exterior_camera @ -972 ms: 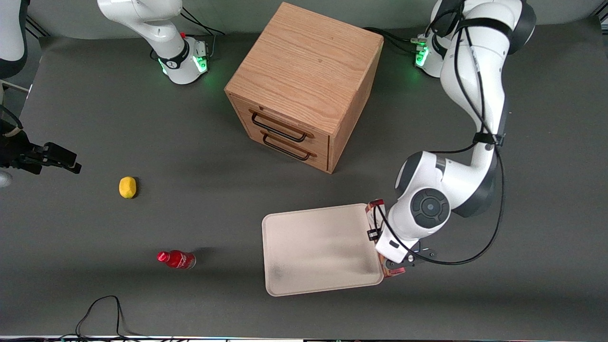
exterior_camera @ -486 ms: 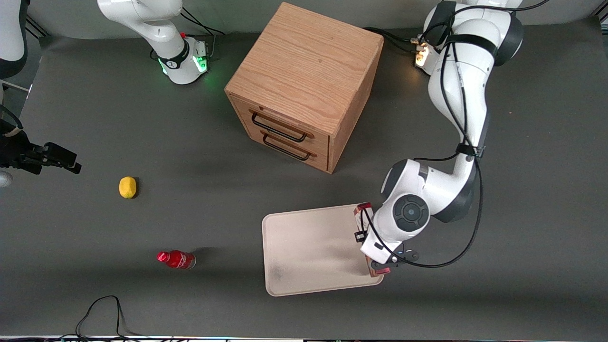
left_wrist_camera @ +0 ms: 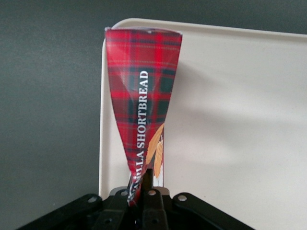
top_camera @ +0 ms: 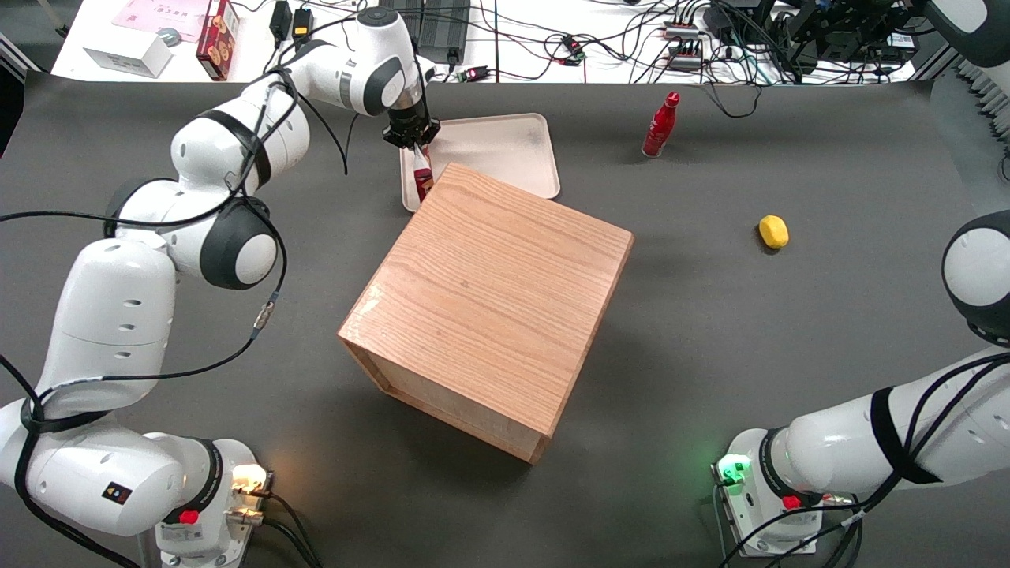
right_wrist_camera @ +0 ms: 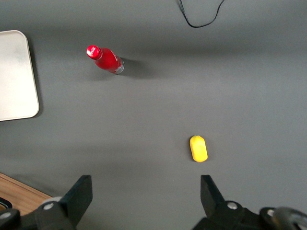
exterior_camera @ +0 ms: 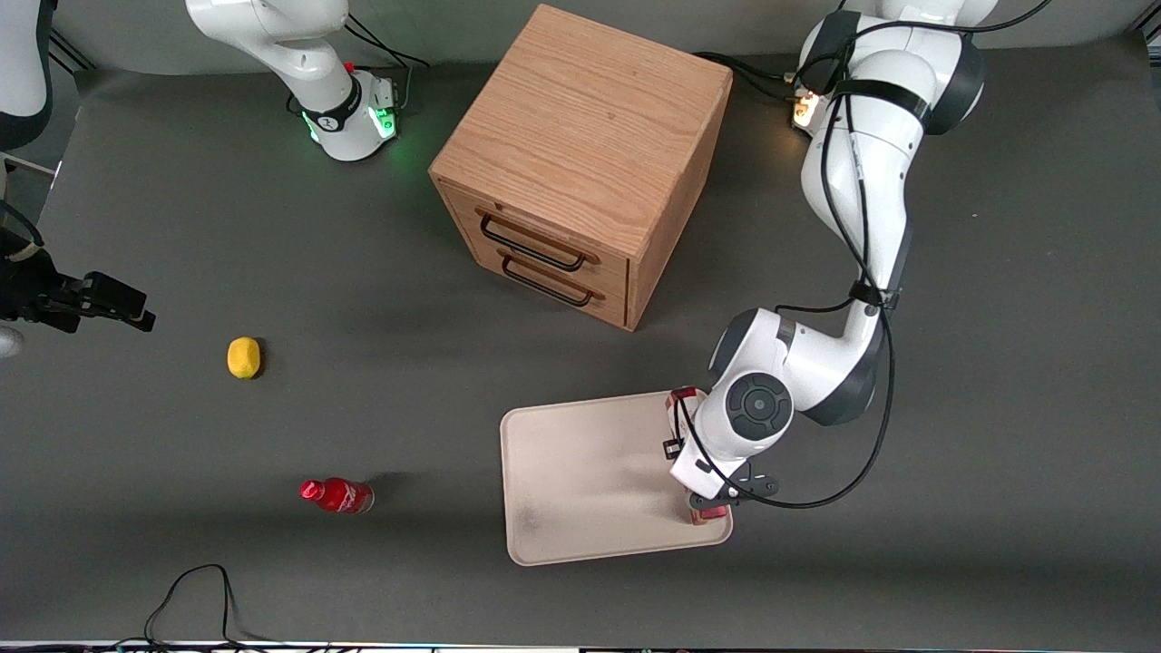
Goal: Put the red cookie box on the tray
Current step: 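Lower the box onto the tray corner and open the left gripper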
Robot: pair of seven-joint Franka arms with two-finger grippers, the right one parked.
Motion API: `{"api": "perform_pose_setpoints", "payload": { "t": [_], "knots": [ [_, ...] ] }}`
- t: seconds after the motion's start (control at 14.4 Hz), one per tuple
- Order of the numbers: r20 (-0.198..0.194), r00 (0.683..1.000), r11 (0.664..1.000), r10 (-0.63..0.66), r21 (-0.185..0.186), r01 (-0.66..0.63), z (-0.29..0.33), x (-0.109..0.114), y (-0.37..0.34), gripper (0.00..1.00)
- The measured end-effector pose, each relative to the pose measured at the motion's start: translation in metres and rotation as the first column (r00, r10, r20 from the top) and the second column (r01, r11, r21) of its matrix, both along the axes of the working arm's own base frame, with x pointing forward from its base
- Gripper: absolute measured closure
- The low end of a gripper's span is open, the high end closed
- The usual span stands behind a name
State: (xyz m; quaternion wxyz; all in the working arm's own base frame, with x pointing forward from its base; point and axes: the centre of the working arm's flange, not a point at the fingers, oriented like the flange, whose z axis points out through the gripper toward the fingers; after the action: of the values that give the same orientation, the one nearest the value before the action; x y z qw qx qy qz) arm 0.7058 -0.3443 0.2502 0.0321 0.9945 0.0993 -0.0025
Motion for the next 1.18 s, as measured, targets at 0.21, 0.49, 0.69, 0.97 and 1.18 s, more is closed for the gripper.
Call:
{"api": "perform_pose_setpoints", "payload": {
  "t": [0.21, 0.49, 0.69, 0.97, 1.18],
  "knots": [
    [0.004, 1.000, 1.000, 0.001, 0.000, -0.001, -0.0018, 0.0010, 0.0009, 0.67],
    [0.006, 1.000, 1.000, 0.001, -0.001, -0.001, -0.0007, 0.0015, 0.0008, 0.26],
    [0.007, 1.000, 1.000, 0.002, -0.001, -0.002, -0.0004, 0.0017, 0.0010, 0.00],
    [0.011, 1.000, 1.000, 0.002, -0.001, -0.002, 0.0000, 0.0024, 0.0015, 0.00],
    [0.004, 1.000, 1.000, 0.006, 0.008, -0.006, 0.0049, 0.0040, 0.0056, 0.00]
  ]
}}
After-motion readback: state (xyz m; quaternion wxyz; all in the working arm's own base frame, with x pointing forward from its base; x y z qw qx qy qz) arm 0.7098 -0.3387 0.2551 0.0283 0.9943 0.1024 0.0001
